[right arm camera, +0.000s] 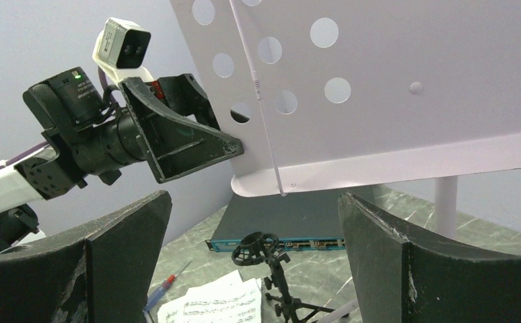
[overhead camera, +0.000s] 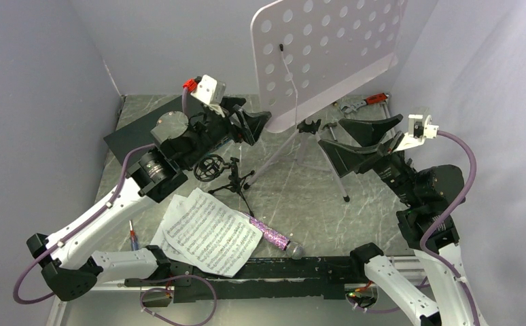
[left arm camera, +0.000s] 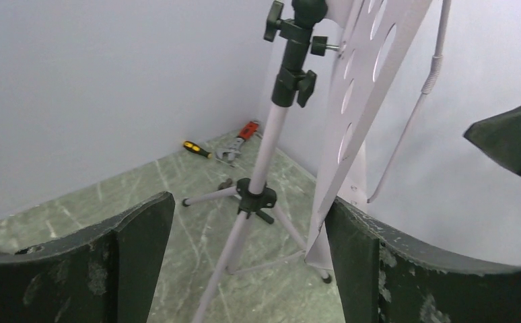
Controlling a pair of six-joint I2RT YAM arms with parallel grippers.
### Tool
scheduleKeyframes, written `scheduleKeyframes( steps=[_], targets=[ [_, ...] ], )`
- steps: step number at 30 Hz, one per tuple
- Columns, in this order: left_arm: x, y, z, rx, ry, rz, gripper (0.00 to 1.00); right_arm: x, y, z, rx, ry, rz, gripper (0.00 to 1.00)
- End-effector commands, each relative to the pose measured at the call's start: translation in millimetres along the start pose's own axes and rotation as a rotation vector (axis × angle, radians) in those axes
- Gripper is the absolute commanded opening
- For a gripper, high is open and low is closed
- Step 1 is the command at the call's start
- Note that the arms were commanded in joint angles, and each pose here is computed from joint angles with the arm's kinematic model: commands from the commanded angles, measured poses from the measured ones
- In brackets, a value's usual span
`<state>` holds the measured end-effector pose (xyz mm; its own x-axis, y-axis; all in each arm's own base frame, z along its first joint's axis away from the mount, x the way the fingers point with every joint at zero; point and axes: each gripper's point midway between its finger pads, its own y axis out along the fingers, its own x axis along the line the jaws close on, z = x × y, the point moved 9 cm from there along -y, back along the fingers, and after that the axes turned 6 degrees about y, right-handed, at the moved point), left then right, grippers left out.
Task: Set up the instrument practice props
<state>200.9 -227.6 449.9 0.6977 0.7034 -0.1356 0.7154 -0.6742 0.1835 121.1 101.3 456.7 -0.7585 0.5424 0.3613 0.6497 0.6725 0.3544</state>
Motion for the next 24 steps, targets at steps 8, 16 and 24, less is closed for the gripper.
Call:
scheduleKeyframes(
  steps=[8,16,24],
  targets=[
    [21,-1,-14,0.041,0.177,-0.184,0.88,-6,-6,6,0.004,-0.021,0.052,1.00],
    [35,-5,-20,0.070,0.254,-0.311,0.89,-11,-4,14,0.037,-0.003,0.060,1.00],
    [42,1,-20,0.149,0.350,-0.338,0.90,-19,-3,28,0.070,0.024,0.072,1.00]
  ],
)
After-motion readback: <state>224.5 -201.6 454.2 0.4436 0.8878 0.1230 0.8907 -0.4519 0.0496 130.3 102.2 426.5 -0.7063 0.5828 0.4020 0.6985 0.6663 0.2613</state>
